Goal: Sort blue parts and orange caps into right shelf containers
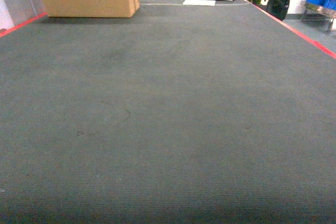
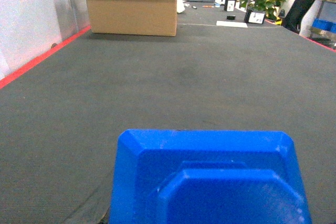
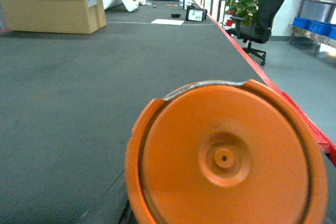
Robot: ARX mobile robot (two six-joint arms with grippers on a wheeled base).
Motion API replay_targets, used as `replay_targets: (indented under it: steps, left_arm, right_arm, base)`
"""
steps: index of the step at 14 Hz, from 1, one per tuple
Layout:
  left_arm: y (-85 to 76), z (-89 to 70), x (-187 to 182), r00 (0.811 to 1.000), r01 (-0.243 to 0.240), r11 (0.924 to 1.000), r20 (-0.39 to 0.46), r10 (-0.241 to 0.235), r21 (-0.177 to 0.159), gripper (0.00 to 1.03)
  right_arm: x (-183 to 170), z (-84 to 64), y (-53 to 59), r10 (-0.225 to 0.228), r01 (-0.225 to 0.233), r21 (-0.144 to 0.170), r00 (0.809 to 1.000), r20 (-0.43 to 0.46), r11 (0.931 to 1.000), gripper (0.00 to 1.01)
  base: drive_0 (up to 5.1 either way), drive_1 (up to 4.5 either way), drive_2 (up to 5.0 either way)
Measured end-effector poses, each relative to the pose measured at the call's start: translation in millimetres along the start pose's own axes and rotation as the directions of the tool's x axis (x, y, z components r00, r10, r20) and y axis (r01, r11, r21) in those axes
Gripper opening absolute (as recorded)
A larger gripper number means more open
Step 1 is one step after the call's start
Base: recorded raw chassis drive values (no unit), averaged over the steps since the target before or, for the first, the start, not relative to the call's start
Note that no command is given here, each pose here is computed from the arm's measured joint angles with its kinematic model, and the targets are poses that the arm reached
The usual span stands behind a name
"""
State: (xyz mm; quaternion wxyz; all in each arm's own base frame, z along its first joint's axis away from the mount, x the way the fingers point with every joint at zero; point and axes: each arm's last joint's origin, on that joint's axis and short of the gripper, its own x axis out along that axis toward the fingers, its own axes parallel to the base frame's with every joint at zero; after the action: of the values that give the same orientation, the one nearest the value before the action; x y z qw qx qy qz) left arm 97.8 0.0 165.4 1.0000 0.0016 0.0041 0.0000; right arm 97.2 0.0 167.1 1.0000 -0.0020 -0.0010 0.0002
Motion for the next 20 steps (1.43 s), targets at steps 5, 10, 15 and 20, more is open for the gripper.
replay_targets:
  steps: [5, 10, 15, 20]
  left_arm:
    - [0.0, 0.0, 0.0, 1.000, 0.000, 1.0000, 0.000, 0.000, 0.000, 0.43]
    - [0.1, 0.0, 0.0, 1.000, -0.003, 1.0000, 0.000, 0.003, 0.000, 0.43]
    - [0.1, 0.0, 0.0, 1.000, -0.002, 1.0000, 0.000, 0.002, 0.000, 0.43]
    - [0.1, 0.0, 0.0, 1.000, -0.002, 1.0000, 0.000, 0.002, 0.000, 0.43]
  right_arm:
    - [0.0, 0.0, 0.0, 0.000, 0.000, 0.000, 1.000, 0.000, 1.0000, 0.43]
    - [0.0, 0.0, 0.0, 0.000, 0.000, 0.000, 1.000, 0.000, 1.0000, 0.43]
    - [0.0, 0.0, 0.0, 0.000, 0.000, 0.000, 1.000, 0.000, 1.0000, 0.43]
    - [0.0, 0.0, 0.0, 0.000, 0.000, 0.000, 1.000, 0.000, 1.0000, 0.43]
  base:
    - [0.0, 0.00, 0.0]
    - [-1.4, -1.38, -1.4]
    - [-1.6, -1.60, -1.6]
    - [-1.7, -1.67, -1.7]
